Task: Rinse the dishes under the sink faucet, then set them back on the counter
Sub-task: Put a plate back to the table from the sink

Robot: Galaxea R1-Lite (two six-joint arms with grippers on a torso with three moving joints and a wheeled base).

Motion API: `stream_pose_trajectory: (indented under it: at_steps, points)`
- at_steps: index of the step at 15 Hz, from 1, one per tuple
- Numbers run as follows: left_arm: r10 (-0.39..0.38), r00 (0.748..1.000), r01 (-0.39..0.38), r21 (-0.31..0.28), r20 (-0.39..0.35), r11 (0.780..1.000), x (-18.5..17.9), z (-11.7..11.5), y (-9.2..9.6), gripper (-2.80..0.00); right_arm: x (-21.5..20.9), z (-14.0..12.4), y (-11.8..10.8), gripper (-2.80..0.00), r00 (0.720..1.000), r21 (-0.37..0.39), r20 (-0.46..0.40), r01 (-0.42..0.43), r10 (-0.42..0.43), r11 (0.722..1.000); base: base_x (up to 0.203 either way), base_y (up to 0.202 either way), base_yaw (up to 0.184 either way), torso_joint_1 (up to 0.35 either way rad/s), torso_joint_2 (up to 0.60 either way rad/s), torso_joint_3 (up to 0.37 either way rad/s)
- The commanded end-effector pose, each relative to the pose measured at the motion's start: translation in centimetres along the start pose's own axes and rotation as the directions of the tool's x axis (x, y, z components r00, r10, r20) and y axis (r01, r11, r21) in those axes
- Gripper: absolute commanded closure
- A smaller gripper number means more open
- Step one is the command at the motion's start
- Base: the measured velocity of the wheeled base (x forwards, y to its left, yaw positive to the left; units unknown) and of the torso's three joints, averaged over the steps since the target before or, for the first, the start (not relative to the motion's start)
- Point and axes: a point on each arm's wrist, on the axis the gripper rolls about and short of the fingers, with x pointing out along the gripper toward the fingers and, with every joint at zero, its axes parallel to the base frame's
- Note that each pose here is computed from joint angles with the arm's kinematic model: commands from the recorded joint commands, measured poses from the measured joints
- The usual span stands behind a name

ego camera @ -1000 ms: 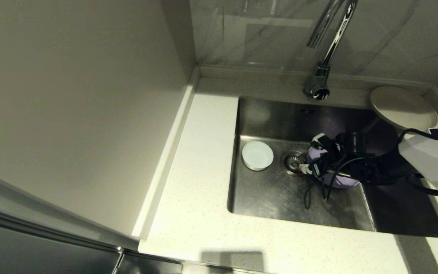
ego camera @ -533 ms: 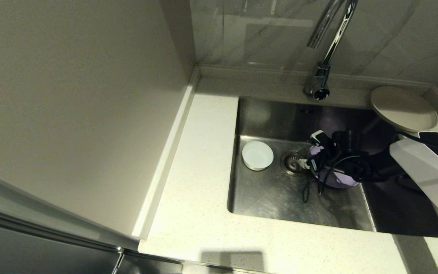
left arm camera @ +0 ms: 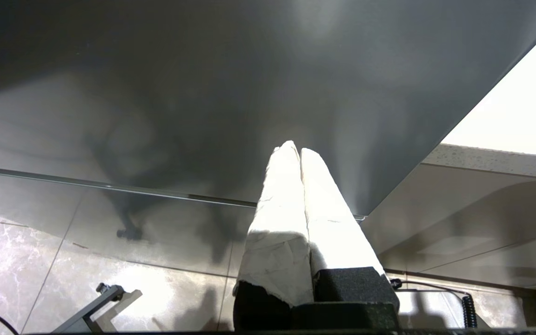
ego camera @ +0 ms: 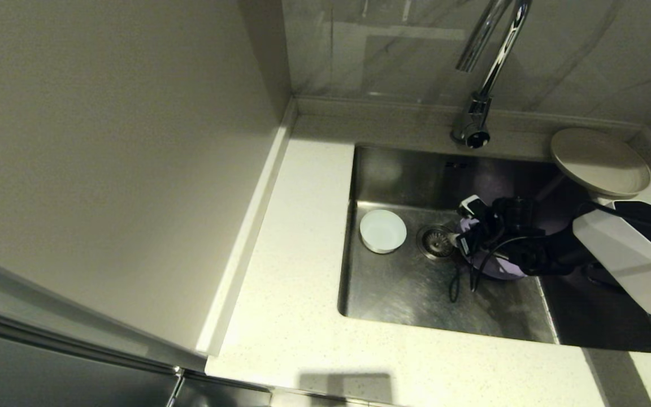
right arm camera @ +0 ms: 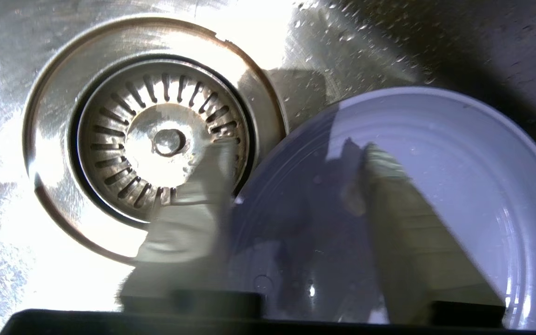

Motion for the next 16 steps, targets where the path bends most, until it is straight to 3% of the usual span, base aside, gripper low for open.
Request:
stream_pose_trajectory:
  at_steps: [1, 8, 16]
  points:
    - [0.000, 1.000, 0.000, -0.001, 0.002, 1.000, 0.0, 0.0, 0.0, 0.00, 0.4, -0.5, 0.3, 0.00, 1.000, -0.004, -0.007, -0.006, 0.006, 1.000, 0.000, 0.000, 0.000, 0.000, 0.00, 0.000]
    - [0.000, 1.000, 0.000, -0.001, 0.002, 1.000, 0.0, 0.0, 0.0, 0.00, 0.7, -1.2, 0.5, 0.00, 1.000, -0.024, -0.024, 0.002, -0.003, 1.000, 0.000, 0.000, 0.000, 0.000, 0.00, 0.000]
    - [0.000, 1.000, 0.000, -0.001, 0.002, 1.000, 0.0, 0.0, 0.0, 0.00, -3.9, 2.8, -1.2, 0.00, 0.998, 0.005, 0.049, 0.035, -0.035, 0.999, 0.000, 0.000, 0.000, 0.000, 0.00, 0.000]
